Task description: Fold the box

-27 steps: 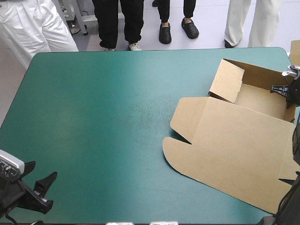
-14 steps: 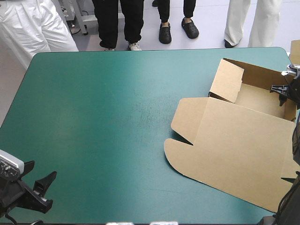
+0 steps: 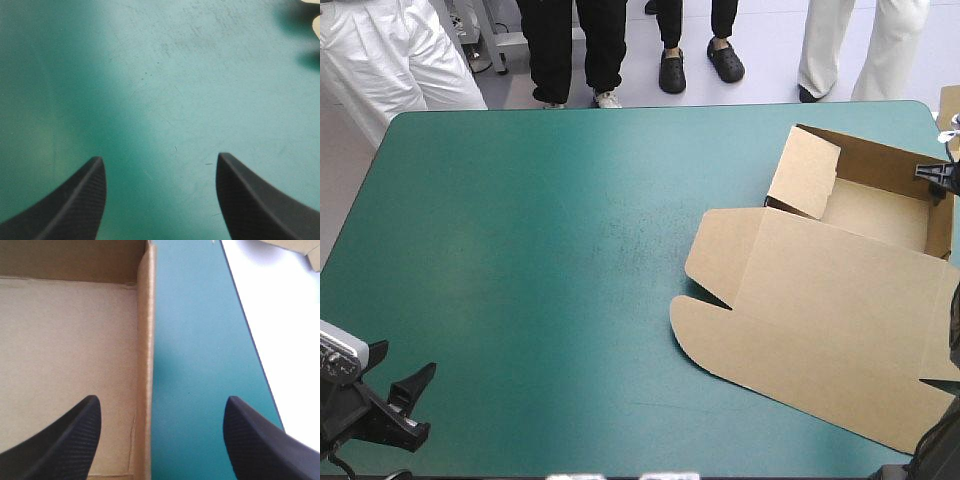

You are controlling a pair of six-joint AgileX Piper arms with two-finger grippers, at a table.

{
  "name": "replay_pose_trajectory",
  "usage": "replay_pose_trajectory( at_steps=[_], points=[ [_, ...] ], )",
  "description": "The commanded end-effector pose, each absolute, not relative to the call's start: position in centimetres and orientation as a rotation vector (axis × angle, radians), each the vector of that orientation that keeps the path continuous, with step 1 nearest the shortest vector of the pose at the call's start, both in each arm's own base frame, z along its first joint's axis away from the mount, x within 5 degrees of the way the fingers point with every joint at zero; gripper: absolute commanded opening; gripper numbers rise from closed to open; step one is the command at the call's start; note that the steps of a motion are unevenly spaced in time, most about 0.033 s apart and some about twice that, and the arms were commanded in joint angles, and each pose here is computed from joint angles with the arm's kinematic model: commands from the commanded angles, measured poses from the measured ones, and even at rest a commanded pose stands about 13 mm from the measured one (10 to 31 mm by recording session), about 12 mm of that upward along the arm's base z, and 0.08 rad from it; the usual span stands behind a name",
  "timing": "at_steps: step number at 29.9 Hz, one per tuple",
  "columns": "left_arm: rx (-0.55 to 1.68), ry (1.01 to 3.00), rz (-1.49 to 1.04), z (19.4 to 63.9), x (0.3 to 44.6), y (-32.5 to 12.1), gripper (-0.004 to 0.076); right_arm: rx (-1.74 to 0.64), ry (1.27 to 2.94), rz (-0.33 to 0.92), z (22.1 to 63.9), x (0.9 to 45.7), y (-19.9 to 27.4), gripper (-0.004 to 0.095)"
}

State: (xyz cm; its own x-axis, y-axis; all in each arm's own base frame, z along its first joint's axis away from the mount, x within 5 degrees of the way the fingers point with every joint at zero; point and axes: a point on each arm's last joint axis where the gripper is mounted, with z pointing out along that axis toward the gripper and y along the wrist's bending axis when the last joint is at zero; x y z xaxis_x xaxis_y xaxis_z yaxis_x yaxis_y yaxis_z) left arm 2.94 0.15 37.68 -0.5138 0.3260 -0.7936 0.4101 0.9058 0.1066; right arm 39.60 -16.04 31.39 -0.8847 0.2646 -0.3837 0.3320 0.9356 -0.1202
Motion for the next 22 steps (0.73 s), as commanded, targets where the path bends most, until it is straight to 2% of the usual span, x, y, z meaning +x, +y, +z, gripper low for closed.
replay_pose_trajectory(
  at_steps=[1,8,12,16,22],
  points=[
    [0.513,2.090,-0.105,38.7,3.2,0.2,0.0449,0.432,2.577,-0.296,37.1,37.2,-15.3,0.0644],
    [0.510,2.069,-0.105,38.8,3.3,0.2,0.0449,0.374,2.451,-0.087,43.0,33.5,-11.2,0.0642],
    [0.503,2.032,-0.118,39.1,3.2,0.2,0.0449,0.205,2.331,-0.080,47.4,30.3,-6.5,0.0584],
    [0.498,2.009,-0.118,39.2,3.2,0.3,0.0449,0.061,2.252,-0.076,50.2,27.2,-2.7,0.0528],
    [0.496,2.001,-0.104,39.3,3.2,0.4,0.0449,-0.108,2.127,0.010,52.7,21.5,1.4,0.0522]
  ],
)
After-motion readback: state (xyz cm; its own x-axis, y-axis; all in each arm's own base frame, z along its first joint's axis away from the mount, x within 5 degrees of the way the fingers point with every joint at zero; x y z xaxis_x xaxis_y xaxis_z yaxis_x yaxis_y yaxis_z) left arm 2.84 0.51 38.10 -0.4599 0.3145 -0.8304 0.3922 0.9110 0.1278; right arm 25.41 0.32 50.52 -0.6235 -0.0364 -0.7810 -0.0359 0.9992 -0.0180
